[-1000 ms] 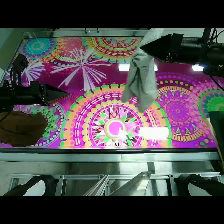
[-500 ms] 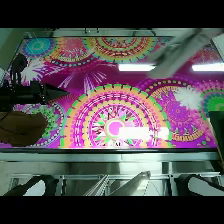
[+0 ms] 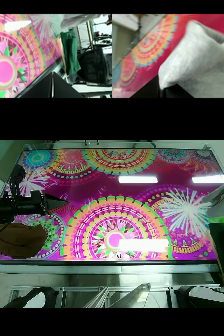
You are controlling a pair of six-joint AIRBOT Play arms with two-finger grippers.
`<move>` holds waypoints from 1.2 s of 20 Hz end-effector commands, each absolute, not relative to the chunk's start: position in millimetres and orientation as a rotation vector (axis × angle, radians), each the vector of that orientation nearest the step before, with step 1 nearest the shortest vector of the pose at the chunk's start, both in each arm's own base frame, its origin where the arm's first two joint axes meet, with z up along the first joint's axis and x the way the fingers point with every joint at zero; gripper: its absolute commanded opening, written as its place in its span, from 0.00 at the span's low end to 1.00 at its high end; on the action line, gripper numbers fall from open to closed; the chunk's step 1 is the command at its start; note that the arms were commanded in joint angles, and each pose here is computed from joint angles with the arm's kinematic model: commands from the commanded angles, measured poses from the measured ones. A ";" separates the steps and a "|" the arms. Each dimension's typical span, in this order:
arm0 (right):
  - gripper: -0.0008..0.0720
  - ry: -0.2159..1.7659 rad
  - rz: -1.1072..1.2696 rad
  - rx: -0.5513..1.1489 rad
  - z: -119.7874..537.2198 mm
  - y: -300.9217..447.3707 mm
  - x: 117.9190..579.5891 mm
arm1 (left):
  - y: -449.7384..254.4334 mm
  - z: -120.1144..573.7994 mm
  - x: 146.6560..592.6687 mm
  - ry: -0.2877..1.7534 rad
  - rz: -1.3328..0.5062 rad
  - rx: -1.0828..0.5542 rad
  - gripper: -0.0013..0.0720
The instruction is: Fold the shirts.
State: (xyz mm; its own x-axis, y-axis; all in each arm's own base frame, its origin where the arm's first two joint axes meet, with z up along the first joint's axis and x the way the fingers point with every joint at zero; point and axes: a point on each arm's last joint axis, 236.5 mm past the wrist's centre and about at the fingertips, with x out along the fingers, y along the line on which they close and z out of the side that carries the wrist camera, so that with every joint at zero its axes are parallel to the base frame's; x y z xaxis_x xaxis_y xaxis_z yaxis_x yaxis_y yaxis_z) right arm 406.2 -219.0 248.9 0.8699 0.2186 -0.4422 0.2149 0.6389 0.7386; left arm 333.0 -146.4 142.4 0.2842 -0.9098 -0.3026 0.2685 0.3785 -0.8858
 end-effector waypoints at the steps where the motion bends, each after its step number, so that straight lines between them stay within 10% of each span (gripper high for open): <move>1: 0.03 0.662 -0.355 0.887 223.8 -276.6 318.7 | -145.8 142.2 334.0 0.953 -0.917 -0.825 0.03; 6: 0.03 1.009 -0.925 0.737 162.2 -341.4 171.3 | -144.3 140.9 337.2 0.946 -0.902 -0.824 0.03; 14: 0.03 1.245 -0.884 0.921 16.7 -311.2 132.9 | -168.4 140.0 330.6 0.970 -0.948 -0.793 0.03; 24: 0.03 0.256 -0.090 0.861 283.7 -283.9 399.5 | -177.6 136.5 347.9 0.924 -0.892 -0.778 0.03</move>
